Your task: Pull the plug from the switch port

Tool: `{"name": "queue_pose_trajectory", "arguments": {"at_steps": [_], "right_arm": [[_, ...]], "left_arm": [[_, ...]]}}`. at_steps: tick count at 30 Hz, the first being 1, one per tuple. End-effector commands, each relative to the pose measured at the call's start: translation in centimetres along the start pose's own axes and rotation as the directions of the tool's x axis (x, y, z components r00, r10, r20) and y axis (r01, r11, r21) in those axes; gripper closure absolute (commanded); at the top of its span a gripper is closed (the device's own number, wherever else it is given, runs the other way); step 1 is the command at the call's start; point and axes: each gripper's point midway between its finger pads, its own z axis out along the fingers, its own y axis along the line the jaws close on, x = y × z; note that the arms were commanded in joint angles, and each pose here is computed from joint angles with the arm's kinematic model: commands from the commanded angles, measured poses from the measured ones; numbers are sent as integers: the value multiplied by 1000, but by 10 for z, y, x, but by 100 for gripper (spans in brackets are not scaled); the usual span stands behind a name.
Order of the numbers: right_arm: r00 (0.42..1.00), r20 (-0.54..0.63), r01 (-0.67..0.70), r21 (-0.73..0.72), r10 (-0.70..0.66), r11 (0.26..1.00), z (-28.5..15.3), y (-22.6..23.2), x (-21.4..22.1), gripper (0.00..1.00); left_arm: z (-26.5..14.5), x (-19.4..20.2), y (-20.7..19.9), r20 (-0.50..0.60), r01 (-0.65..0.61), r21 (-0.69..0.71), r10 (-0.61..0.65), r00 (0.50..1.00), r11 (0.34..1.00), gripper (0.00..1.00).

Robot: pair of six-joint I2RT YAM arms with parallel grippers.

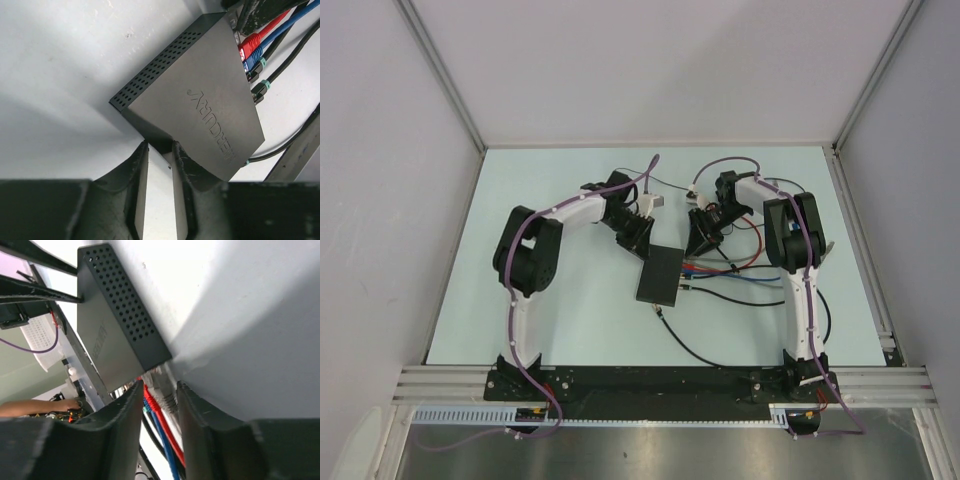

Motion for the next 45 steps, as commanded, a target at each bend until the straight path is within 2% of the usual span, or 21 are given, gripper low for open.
{"name": "queue_pose_trajectory", "arguments": {"at_steps": [1, 5, 8, 12, 18, 23, 30, 45], "right_arm": [[997, -12, 71, 134, -70, 989, 17, -43, -8, 64], [998, -23, 63, 146, -61, 987, 21, -46, -6, 69], [998, -29, 64, 162, -60, 985, 24, -49, -5, 74], [995, -53, 91, 201, -82, 975, 26, -55, 0, 87], [991, -93, 114, 236, -94, 965, 29, -64, 5, 93], [985, -125, 145, 239, -117, 960, 34, -64, 4, 95], [962, -237, 194, 263, -132, 945, 47, -65, 15, 97], [936, -316, 239, 246, -155, 939, 35, -75, 30, 100]], "left_arm": [[20, 3, 13, -32, -12, -43, 10, 999, 999, 77], [24, 5, 14, -42, -23, -57, 20, 999, 998, 85], [25, 5, 17, -45, -22, -68, 19, 999, 997, 86], [28, 9, 20, -55, -17, -76, 13, 998, 997, 87], [32, 7, 23, -52, -16, -76, 12, 999, 997, 91], [36, 8, 22, -60, -22, -70, 18, 998, 997, 92], [39, 6, 22, -59, -33, -69, 28, 998, 997, 94], [44, -6, 27, -37, -44, -68, 42, 998, 997, 96]]}}
